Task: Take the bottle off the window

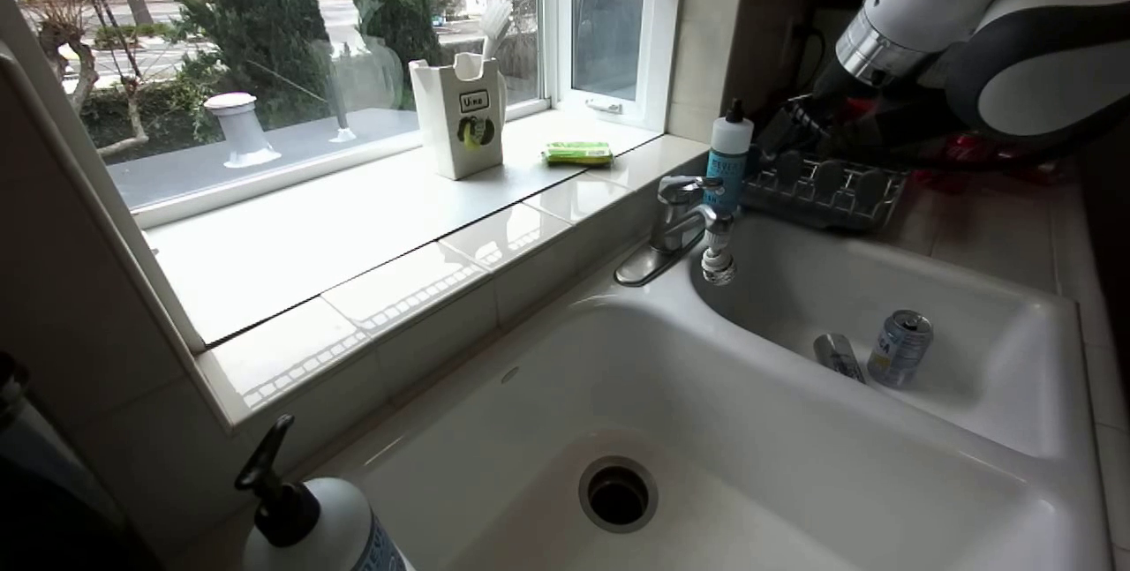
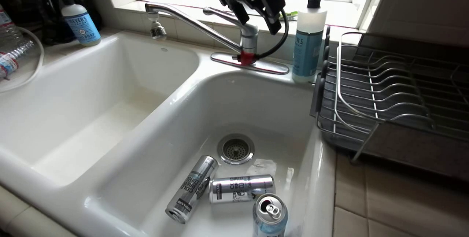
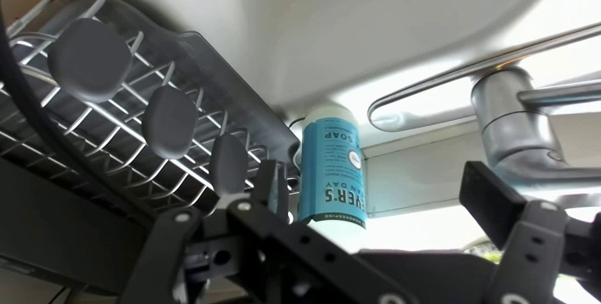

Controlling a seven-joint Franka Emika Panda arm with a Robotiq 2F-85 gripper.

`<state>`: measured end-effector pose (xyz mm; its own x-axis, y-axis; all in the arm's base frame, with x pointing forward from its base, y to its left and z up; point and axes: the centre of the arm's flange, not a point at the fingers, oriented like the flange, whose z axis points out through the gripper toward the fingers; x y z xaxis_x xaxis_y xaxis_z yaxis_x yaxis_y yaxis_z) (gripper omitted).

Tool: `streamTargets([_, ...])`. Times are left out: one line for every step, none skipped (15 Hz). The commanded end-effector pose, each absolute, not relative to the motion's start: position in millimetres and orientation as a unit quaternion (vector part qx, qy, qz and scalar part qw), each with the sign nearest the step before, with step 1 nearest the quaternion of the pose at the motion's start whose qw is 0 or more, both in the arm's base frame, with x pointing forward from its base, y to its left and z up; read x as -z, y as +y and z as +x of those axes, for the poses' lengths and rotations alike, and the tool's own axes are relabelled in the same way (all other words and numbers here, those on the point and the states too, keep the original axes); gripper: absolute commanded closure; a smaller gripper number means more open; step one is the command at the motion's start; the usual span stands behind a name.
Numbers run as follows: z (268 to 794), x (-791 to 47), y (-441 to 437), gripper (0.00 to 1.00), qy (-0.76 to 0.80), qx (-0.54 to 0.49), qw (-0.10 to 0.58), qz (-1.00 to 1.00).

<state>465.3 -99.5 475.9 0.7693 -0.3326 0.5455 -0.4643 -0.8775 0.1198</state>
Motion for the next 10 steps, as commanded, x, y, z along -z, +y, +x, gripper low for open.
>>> streamTargets([427.5, -489.1, -81.0, 0.00, -0.187, -0.263, 0.122, 0.939])
streamTargets([422.5, -492.3, -77.5, 0.00, -0.183, -0.264, 0.124, 0.939])
streamTargets([417.9, -496.1, -72.2, 0.00, -0.186, -0.266, 0.127, 0.937])
streamTargets([411.4, -498.8, -69.3, 0.00, -0.185, -0.266, 0.131, 0.937])
streamTargets([405.7, -502.3, -65.6, 0.00, -0.191, -0.268, 0.135, 0.935])
streamTargets([400.8, -505.6, -63.0, 0.00, -0.195, -0.270, 0.136, 0.933])
streamTargets([396.1, -508.8, -60.5, 0.00, -0.198, -0.272, 0.135, 0.932])
streamTargets([392.2, -511.6, -58.3, 0.00, -0.198, -0.276, 0.130, 0.931])
streamTargets([416.1, -507.2, -65.4, 0.00, -0.192, -0.277, 0.136, 0.932])
streamTargets([411.7, -510.5, -63.0, 0.00, -0.193, -0.280, 0.134, 0.931])
